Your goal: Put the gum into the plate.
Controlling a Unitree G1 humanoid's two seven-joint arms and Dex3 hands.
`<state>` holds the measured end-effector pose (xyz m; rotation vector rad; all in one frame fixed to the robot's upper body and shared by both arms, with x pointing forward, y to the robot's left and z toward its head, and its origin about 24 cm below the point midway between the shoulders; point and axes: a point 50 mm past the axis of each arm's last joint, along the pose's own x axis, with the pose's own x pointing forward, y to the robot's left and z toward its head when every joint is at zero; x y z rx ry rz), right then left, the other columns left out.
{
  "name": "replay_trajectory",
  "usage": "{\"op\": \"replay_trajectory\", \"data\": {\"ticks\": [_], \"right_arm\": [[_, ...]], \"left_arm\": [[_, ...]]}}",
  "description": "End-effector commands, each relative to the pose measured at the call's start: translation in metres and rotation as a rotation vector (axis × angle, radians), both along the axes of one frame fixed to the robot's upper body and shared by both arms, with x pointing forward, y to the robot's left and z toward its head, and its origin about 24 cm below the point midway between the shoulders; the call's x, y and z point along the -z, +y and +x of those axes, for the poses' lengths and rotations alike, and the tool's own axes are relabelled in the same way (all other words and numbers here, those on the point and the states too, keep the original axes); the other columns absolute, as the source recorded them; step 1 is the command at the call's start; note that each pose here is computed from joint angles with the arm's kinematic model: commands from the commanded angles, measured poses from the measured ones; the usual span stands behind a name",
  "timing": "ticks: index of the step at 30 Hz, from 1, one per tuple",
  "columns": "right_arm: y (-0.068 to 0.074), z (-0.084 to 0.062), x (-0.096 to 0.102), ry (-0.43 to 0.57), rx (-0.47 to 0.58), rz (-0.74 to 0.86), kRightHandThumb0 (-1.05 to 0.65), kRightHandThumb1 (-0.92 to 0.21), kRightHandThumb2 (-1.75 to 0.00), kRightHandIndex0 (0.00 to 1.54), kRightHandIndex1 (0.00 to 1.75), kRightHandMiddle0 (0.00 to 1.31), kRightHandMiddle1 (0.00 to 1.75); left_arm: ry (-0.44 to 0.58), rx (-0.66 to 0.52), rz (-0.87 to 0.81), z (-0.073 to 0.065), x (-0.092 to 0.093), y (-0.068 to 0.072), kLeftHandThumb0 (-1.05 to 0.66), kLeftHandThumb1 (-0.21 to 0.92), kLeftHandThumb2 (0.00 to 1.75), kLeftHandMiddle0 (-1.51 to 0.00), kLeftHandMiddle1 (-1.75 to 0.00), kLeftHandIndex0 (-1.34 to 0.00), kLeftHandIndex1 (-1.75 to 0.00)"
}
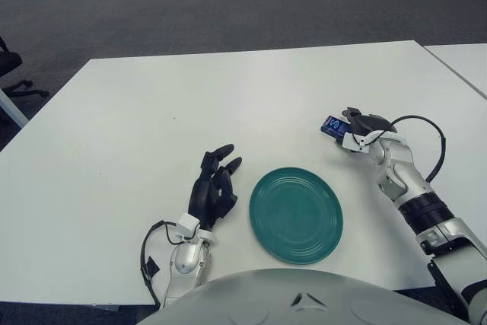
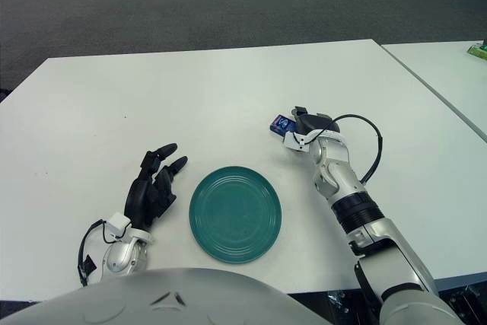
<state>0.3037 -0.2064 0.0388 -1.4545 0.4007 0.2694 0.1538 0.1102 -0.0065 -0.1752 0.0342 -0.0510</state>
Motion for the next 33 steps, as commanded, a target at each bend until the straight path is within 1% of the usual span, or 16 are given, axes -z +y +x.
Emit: {"op": "replay_trajectory", "data": {"ticks": [1,2,3,4,5,7,11,15,17,22,24,28,33], "right_arm": [[-0.0103,-0.005,0.0084,0.135,0.042,0.001,-0.77,-0.92,-0.54,0.18,0.93,0.0,0.47],[-0.0111,-0.0056,0.0081,0.166,0.045,0.005,-0.77,-0.92,-0.54,0.19,0.87,0.0,0.47],[-0.0121,-0.0061,0.0074,0.202,0.047,0.011,-0.77,-0.92,-0.53,0.24,0.73,0.0,0.47],[-0.0127,-0.0065,0.0069,0.223,0.047,0.014,-0.77,-0.92,-0.53,0.27,0.64,0.0,0.47],[-0.0131,-0.0067,0.0063,0.233,0.048,0.015,-0.77,-0.92,-0.53,0.3,0.57,0.0,0.47],[-0.0142,-0.0075,0.0054,0.285,0.042,0.027,-0.77,-0.92,-0.53,0.32,0.52,0.0,0.46],[-0.0171,-0.0085,0.003,0.376,0.029,0.063,-0.76,-0.92,-0.53,0.35,0.48,0.0,0.46],[-0.019,-0.0086,0.002,0.455,0.012,0.096,-0.76,-0.92,-0.53,0.33,0.46,0.0,0.49],[-0.0195,-0.0085,0.0017,0.488,0.002,0.103,-0.76,-0.92,-0.54,0.33,0.42,0.0,0.52],[-0.02,-0.008,0.0013,0.532,-0.017,0.111,-0.78,-0.92,-0.54,0.36,0.24,0.0,0.6],[-0.0199,-0.0075,0.0012,0.546,-0.03,0.115,-0.79,-0.92,-0.55,0.37,0.19,0.0,0.64],[-0.0184,-0.0058,0.0023,0.586,-0.066,0.113,-0.81,-0.92,-0.55,0.37,0.13,0.0,0.7],[-0.0169,-0.0041,0.0045,0.631,-0.087,0.087,-0.83,-0.92,-0.56,0.35,0.1,0.0,0.72]], "left_arm": [[0.05,0.001,0.002,-0.0063,0.0051,0.0001,-0.8,0.92,0.85,-0.49,-0.49,-0.18,-0.97],[0.053,0.004,-0.001,-0.0067,0.005,0.0003,-0.8,0.92,0.85,-0.49,-0.5,-0.18,-0.97],[0.055,0.008,-0.004,-0.0069,0.0049,0.0005,-0.81,0.92,0.85,-0.5,-0.5,-0.18,-0.98],[0.057,0.01,-0.007,-0.007,0.0047,0.0006,-0.81,0.92,0.85,-0.5,-0.51,-0.19,-0.98],[0.058,0.011,-0.008,-0.0072,0.0045,0.0005,-0.82,0.92,0.85,-0.5,-0.51,-0.19,-0.98],[0.061,0.019,-0.022,-0.0076,0.004,0.0006,-0.82,0.92,0.85,-0.5,-0.52,-0.19,-0.98],[0.067,0.035,-0.054,-0.0085,0.0027,0.0009,-0.83,0.92,0.85,-0.51,-0.53,-0.2,-0.98],[0.074,0.049,-0.075,-0.0096,0.0021,0.0012,-0.83,0.92,0.85,-0.5,-0.53,-0.19,-0.98],[0.076,0.053,-0.08,-0.0099,0.0018,0.0015,-0.83,0.92,0.85,-0.49,-0.53,-0.19,-0.98],[0.08,0.057,-0.085,-0.0101,0.0013,0.002,-0.83,0.92,0.84,-0.48,-0.52,-0.17,-0.98],[0.081,0.058,-0.086,-0.0098,0.0011,0.0022,-0.83,0.92,0.84,-0.47,-0.52,-0.17,-0.98],[0.081,0.056,-0.095,-0.0089,0.0007,0.0038,-0.82,0.92,0.85,-0.48,-0.52,-0.16,-0.98],[0.076,0.053,-0.101,-0.0081,0.0,0.0067,-0.81,0.92,0.84,-0.48,-0.53,-0.16,-0.98]]}}
